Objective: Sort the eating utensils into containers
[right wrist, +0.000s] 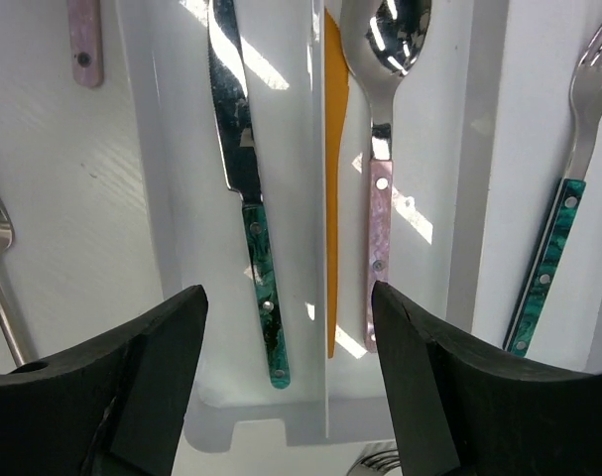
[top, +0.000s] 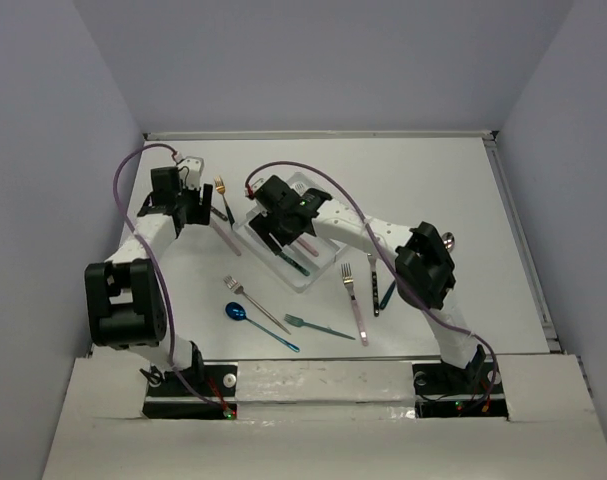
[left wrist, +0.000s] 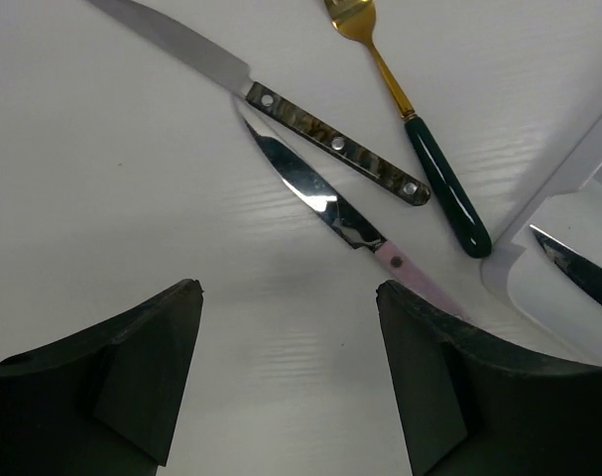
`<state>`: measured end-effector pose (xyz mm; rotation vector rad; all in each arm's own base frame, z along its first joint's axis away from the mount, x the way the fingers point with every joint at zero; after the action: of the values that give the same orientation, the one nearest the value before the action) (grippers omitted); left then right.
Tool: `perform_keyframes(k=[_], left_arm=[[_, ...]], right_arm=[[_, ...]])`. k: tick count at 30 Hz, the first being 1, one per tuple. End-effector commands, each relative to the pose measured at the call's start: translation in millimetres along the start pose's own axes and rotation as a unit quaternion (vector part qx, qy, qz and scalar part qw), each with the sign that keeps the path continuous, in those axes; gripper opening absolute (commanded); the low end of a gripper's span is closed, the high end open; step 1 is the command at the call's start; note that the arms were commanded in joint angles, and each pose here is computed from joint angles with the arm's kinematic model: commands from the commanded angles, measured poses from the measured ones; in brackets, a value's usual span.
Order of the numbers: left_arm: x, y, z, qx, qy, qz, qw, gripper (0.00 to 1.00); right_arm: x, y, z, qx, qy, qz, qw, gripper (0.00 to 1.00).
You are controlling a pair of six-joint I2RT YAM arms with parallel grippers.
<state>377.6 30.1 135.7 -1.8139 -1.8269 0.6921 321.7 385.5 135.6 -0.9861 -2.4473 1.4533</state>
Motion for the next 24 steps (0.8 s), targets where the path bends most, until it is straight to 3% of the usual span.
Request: perform_keyframes(k=[1,5,9,13,24], left_arm=[[-27,17,1,0.023,-0.001,0.022,1.000,0.84],[-30,48,5,0.045,-0.012,-0.008,0.999,0.88],[-17,63,-34,0.003,-0.078,-0.022,0.997,0.85],[-20,79,-44,-0.004,-0.107,-0.016,0.994,0.80],[-25,114,-26,0.046,-0.120,-0.005,0.992,0.75]], right_arm=[[-21,-33,-37,-0.082,0.026,0.042,0.995,0.73],[-18,-25,-28,-0.070,0.023,0.039,0.997,0.73],[-15,-20,-16,-0.053,0.023,0.036,0.998,0.72],[-13,-15,-2,-0.036,0.023,0.037,0.998,0.72],[-19,-3,11,-0.016,0.030,0.042,0.999,0.71]])
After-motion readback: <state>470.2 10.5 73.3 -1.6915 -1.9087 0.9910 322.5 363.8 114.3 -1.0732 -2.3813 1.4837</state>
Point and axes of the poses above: each gripper's point midway between its finger pads, its own y axis out along the fingers, its own x axis along the line the jaws close on, z = x × y, the point moved 4 cm from there along -y, back along the fingers, and after that the axes turned 11 degrees about -y, right-handed, at the moved point
